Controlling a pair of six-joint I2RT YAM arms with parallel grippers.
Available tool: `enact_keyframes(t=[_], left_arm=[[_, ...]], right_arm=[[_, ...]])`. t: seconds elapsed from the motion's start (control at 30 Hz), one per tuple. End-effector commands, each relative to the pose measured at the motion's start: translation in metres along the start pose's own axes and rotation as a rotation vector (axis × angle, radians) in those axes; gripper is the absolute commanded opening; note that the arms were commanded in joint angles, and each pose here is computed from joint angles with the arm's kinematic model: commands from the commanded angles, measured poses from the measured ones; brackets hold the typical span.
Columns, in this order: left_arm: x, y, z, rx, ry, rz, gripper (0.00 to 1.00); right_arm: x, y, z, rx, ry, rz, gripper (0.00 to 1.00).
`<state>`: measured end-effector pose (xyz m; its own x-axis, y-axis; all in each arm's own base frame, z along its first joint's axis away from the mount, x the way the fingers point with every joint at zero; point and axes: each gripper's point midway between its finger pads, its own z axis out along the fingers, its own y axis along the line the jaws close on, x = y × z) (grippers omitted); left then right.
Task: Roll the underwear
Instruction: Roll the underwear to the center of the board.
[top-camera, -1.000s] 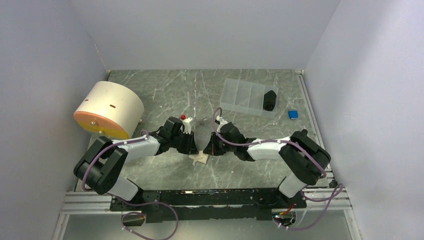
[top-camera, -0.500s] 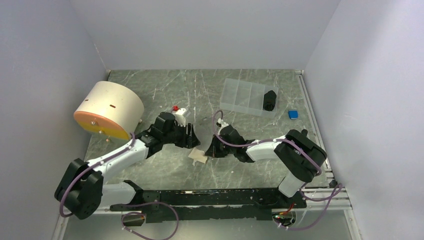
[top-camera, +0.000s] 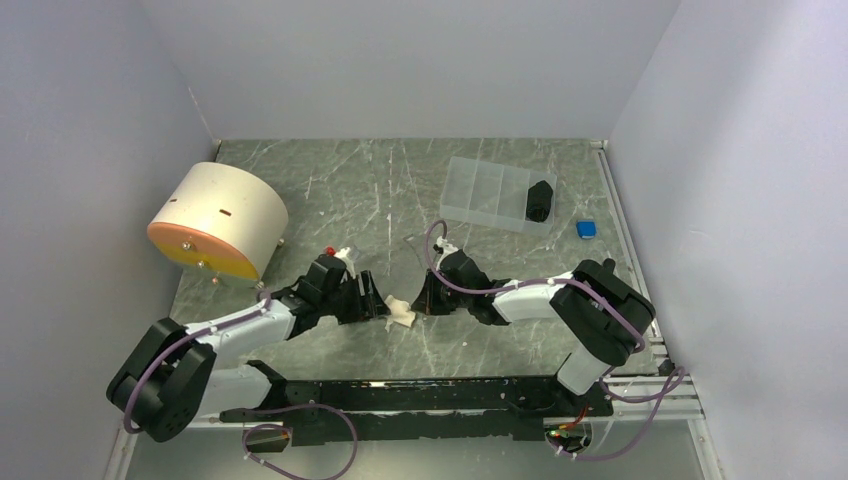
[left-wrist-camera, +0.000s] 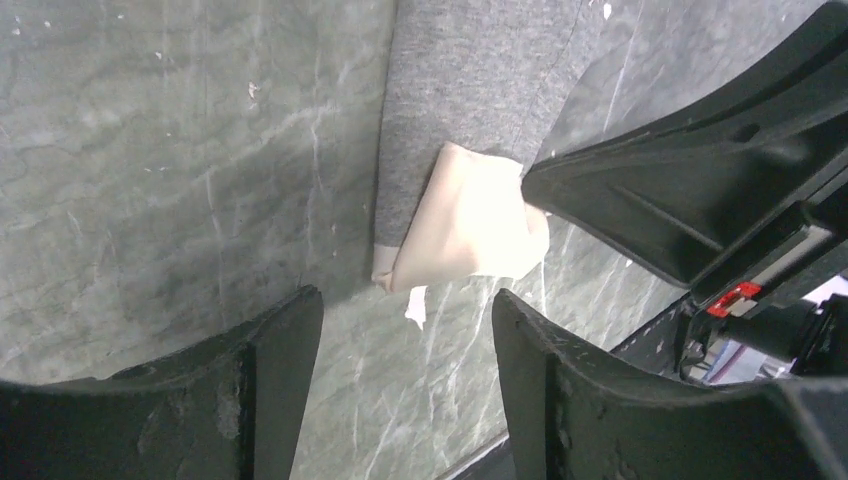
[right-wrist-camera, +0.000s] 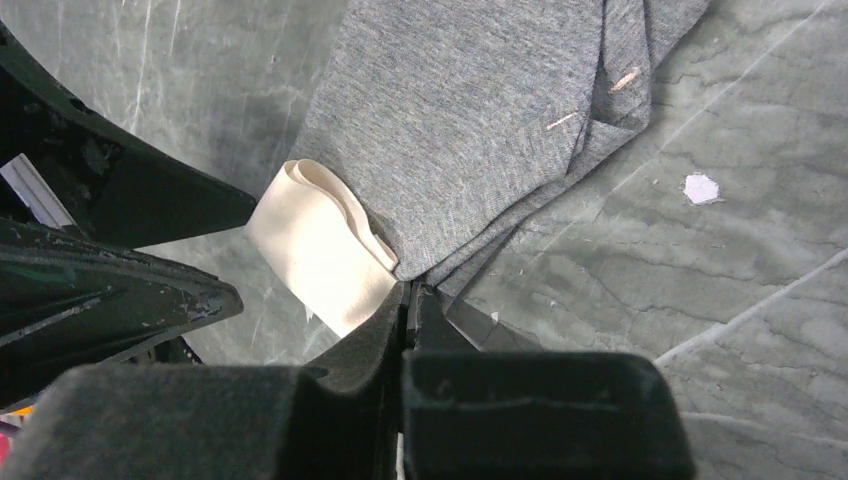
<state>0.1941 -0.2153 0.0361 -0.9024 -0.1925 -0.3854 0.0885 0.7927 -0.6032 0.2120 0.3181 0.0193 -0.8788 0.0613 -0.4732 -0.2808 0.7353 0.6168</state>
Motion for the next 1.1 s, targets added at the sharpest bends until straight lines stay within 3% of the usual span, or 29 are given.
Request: enact_keyframes(t=[0.0,0.23,0.47,0.73,0.9,1.07], left_arm=[[-0.010,-0.002,0.008,-0.004,-0.059,-0.088,0.68],[-0.011,0.030,0.019,-0.142,-0.100,-0.136,0.63],[-0.003,0.040,0.027,-0.153,-0.088,-0.128,0.46],[-0.001,0.042,0.032,-0.145,-0.076,-0.094,0.26],[-0.003,0.036,0.035,-0.119,-0.071,-0.074,0.17],[-0.001,0.033,0.037,-0.098,-0.060,-0.068,0.13]], right_arm=[[-0.002,0.000,-0.001,0.003,-0.010,-0.013,0.00],[-0.001,0.001,-0.002,-0.007,-0.010,-0.016,0.00],[-0.002,0.004,-0.001,-0.019,-0.006,-0.016,0.01],[-0.014,0.011,-0.005,-0.017,-0.022,-0.059,0.12],[-0.016,0.015,-0.006,-0.028,-0.009,-0.081,0.20],[-0.016,0.016,-0.003,-0.022,0.015,-0.095,0.21]])
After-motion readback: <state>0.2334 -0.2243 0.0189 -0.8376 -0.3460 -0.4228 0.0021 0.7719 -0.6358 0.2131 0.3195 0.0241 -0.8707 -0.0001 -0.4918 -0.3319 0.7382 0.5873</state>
